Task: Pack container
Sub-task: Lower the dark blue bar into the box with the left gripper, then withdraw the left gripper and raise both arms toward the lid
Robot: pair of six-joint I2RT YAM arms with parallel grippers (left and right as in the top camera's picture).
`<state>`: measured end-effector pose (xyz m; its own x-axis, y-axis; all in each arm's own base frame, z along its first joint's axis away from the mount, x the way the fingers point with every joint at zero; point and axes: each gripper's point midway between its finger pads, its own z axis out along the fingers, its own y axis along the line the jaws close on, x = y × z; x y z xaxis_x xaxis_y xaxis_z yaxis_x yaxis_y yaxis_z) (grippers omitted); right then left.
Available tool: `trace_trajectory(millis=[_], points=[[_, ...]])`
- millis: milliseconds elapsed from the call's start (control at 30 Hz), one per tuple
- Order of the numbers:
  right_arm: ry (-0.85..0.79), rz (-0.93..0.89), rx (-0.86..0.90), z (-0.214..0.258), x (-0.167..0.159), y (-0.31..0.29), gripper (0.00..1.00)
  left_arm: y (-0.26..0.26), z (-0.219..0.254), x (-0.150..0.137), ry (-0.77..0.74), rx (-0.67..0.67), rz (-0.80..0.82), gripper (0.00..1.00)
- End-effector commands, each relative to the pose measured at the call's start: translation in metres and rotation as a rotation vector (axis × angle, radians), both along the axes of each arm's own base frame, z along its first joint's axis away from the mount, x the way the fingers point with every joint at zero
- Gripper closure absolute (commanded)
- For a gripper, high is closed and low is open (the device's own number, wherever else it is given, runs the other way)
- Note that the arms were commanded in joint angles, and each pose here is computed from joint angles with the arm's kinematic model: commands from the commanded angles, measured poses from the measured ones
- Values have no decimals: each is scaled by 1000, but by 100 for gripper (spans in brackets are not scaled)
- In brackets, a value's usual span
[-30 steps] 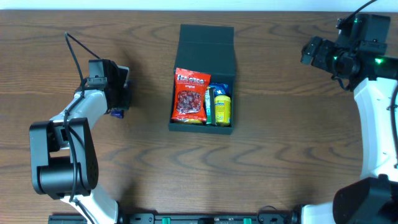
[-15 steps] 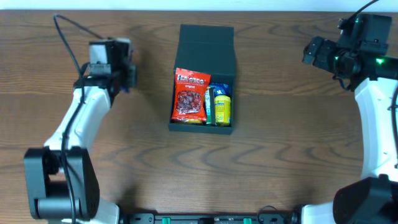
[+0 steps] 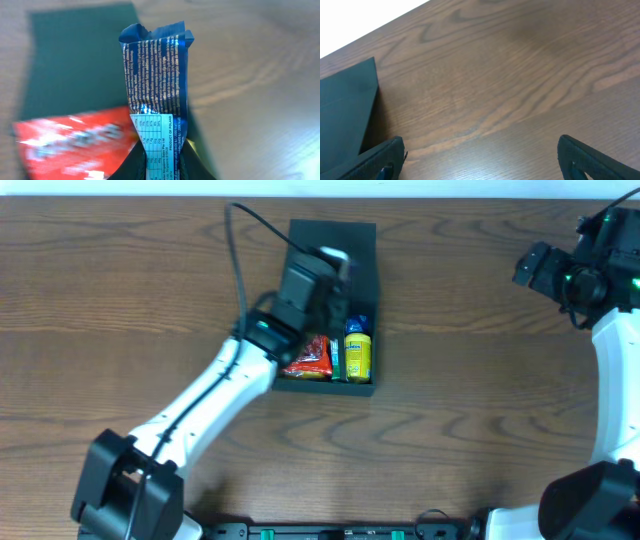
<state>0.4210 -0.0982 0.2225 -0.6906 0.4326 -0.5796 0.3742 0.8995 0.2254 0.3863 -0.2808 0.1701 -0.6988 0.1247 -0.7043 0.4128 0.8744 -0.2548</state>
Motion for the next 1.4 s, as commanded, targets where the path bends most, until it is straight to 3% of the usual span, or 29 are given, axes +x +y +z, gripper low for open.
trace_trajectory(millis=[0,233,400,467,600,733,1033,1100,1167,1200,1300,1367], points=[[3,-31,3,1,-4,-8,2,-17,-17,-7,88,-46,74,86],[19,-15,-10,-1,-7,-10,2,-25,-42,-26,233,-78,162,93],[19,-9,-15,-1,-7,-10,2,-25,-45,-31,285,-106,212,91],[19,-7,-16,-1,-7,-10,1,-26,-45,-31,284,-107,211,79],[15,-7,-17,0,-7,-10,1,-25,-44,-31,284,-107,211,29],[15,-7,-17,0,-7,-10,1,-26,-43,-28,274,-113,211,21],[25,-2,-7,-2,-9,-8,1,-23,-1,3,29,-99,103,32],[17,19,18,-1,-7,-2,1,-6,11,14,-52,-37,112,56],[3,59,65,0,-5,9,1,17,26,26,-137,30,135,89],[-2,75,86,1,-5,14,1,29,32,32,-170,58,154,94],[-13,113,138,2,-4,25,1,67,49,48,-261,168,208,94],[-14,130,163,3,-5,30,6,89,54,57,-297,231,228,94]])
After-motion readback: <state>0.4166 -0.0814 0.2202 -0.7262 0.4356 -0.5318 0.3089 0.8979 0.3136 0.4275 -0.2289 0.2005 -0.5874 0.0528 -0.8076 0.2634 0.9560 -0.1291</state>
